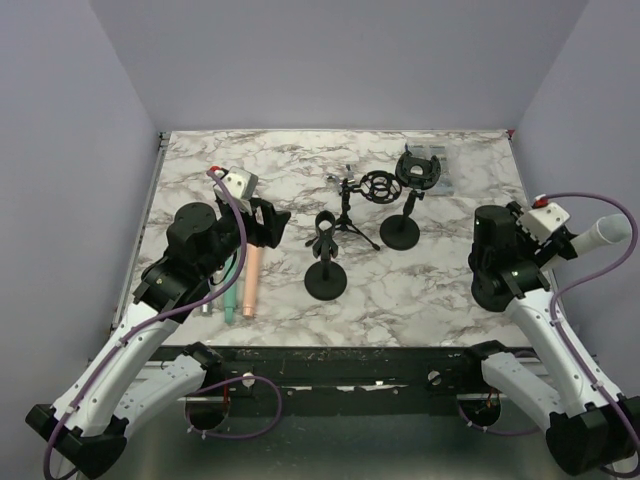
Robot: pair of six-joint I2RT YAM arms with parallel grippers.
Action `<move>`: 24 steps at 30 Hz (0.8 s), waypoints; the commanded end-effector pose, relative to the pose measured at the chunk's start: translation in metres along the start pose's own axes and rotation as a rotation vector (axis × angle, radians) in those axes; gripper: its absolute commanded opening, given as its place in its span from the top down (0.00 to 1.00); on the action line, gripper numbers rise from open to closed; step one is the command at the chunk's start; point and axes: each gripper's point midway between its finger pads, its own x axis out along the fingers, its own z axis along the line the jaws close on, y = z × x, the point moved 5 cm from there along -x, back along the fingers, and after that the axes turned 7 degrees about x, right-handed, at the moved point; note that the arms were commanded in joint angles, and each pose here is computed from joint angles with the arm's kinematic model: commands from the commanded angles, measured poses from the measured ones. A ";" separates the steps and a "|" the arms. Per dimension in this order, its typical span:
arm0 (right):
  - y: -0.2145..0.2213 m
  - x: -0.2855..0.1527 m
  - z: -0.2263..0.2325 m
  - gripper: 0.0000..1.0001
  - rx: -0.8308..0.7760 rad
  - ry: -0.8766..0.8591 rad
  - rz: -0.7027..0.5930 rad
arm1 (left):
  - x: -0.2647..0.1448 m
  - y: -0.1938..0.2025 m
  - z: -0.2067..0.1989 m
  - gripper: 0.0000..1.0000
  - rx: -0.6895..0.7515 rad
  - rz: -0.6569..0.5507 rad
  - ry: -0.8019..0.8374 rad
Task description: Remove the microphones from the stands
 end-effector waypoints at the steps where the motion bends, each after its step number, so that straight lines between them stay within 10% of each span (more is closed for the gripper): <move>1: 0.002 0.003 0.011 0.24 0.006 -0.052 0.011 | 0.001 0.005 0.001 0.31 0.014 0.013 -0.017; 24: 0.010 -0.020 0.042 0.97 0.046 -0.469 0.097 | 0.002 0.006 0.001 0.31 0.017 0.018 -0.014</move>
